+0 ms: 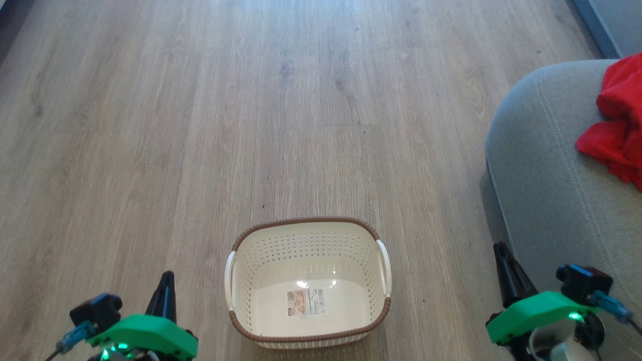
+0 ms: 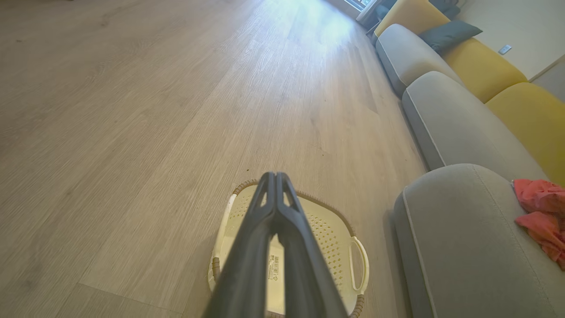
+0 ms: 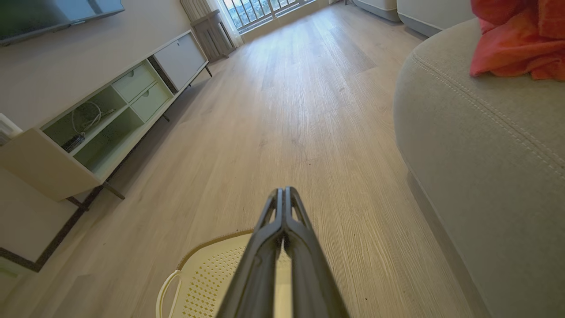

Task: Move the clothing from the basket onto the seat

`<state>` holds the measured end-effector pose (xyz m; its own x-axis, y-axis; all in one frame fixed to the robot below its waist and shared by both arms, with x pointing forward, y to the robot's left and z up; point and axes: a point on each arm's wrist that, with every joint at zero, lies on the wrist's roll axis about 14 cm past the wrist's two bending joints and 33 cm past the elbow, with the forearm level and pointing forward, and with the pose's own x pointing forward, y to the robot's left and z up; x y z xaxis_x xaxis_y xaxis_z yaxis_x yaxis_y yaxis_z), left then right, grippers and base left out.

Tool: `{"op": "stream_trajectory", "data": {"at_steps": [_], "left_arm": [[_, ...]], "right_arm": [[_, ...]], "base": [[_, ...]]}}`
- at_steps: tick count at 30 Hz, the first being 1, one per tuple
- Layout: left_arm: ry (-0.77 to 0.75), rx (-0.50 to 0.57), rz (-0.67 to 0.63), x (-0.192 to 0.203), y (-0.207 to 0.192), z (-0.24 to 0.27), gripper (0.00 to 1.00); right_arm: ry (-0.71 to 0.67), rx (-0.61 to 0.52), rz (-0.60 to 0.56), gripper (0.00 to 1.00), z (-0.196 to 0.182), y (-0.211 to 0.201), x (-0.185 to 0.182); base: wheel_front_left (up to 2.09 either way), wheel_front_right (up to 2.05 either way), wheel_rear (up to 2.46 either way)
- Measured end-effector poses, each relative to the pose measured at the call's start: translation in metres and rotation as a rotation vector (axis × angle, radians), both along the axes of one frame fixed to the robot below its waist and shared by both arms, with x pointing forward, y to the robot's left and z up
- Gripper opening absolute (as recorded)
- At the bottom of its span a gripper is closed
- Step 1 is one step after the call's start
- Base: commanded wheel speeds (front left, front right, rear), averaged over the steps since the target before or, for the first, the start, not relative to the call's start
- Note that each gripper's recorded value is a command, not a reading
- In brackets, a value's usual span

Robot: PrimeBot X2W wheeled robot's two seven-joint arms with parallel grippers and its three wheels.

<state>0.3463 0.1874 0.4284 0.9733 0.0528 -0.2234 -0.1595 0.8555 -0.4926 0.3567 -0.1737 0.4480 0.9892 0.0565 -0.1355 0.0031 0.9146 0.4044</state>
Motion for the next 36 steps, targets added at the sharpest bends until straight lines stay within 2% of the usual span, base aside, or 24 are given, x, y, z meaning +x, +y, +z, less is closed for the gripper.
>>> {"op": "stream_trajectory", "data": {"at_steps": [36], "left_arm": [[-0.007, -0.369, 0.075, 0.008, 0.003, 0.008, 0.00]], "right_arm": [[0.033, 0.405, -0.124, 0.00, 0.005, -0.017, 0.006]], "base": [[0.00, 0.00, 0.00]]}}
